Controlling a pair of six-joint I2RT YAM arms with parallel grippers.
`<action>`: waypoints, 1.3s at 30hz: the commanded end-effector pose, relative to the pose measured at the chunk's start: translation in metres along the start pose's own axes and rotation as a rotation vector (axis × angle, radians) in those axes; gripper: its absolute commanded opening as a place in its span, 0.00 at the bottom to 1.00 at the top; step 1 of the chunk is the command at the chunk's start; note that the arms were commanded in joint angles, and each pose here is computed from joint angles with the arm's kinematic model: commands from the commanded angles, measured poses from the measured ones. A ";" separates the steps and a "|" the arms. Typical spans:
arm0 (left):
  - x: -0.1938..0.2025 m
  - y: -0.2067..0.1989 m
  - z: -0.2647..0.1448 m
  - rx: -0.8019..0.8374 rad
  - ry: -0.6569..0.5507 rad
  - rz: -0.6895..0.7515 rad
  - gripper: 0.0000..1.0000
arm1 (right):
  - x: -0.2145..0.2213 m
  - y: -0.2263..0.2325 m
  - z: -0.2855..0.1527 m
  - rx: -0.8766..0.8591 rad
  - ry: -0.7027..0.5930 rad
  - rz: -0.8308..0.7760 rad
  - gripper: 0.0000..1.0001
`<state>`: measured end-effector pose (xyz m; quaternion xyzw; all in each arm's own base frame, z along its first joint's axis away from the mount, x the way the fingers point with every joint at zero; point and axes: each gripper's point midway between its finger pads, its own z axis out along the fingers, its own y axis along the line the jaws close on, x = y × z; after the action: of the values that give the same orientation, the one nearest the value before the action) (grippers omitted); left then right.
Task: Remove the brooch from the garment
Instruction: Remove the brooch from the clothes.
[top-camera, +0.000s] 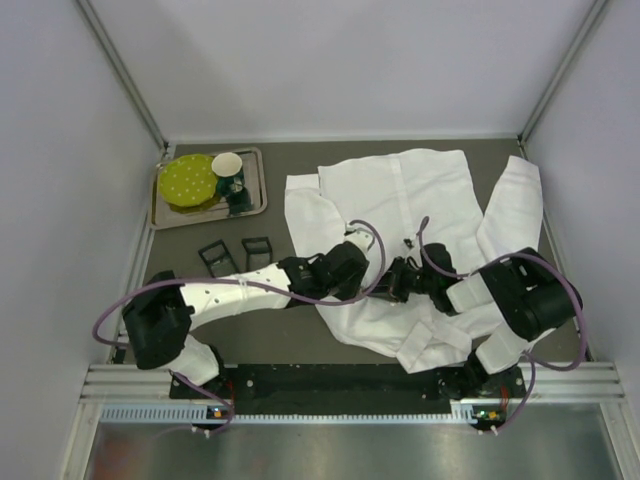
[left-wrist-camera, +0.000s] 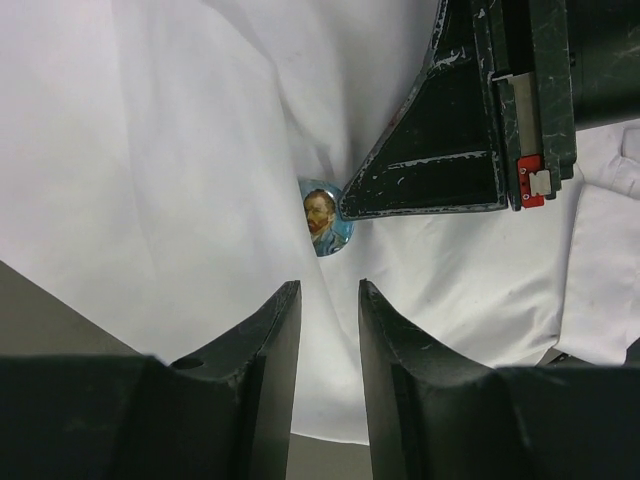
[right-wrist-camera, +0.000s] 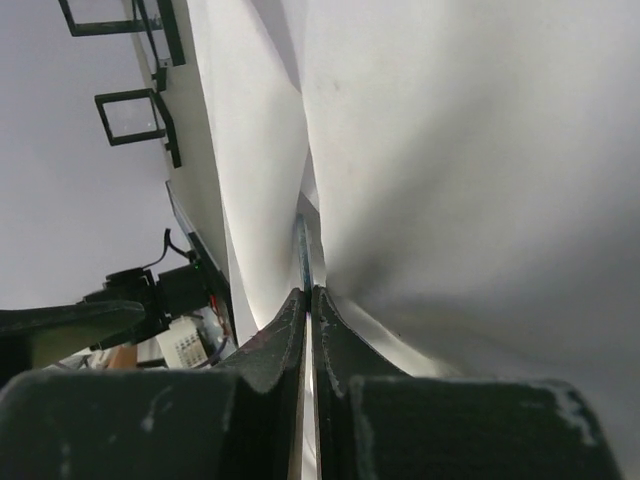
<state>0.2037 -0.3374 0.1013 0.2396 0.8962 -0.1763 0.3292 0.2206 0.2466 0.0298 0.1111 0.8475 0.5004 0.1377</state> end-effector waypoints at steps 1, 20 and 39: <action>-0.022 -0.007 -0.014 0.052 -0.088 -0.049 0.35 | -0.012 0.020 0.003 -0.113 -0.030 -0.128 0.00; -0.029 -0.005 -0.021 0.059 -0.136 -0.066 0.39 | -0.012 0.024 -0.021 -0.069 -0.085 -0.121 0.00; -0.058 -0.023 -0.017 0.038 -0.401 0.462 0.49 | -0.024 0.052 -0.069 0.184 -0.143 0.006 0.00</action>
<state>0.2125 -0.3484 0.1350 0.3369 0.8147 -0.1939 0.4302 0.2245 0.2175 0.1067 0.1099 0.8620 0.4437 0.2190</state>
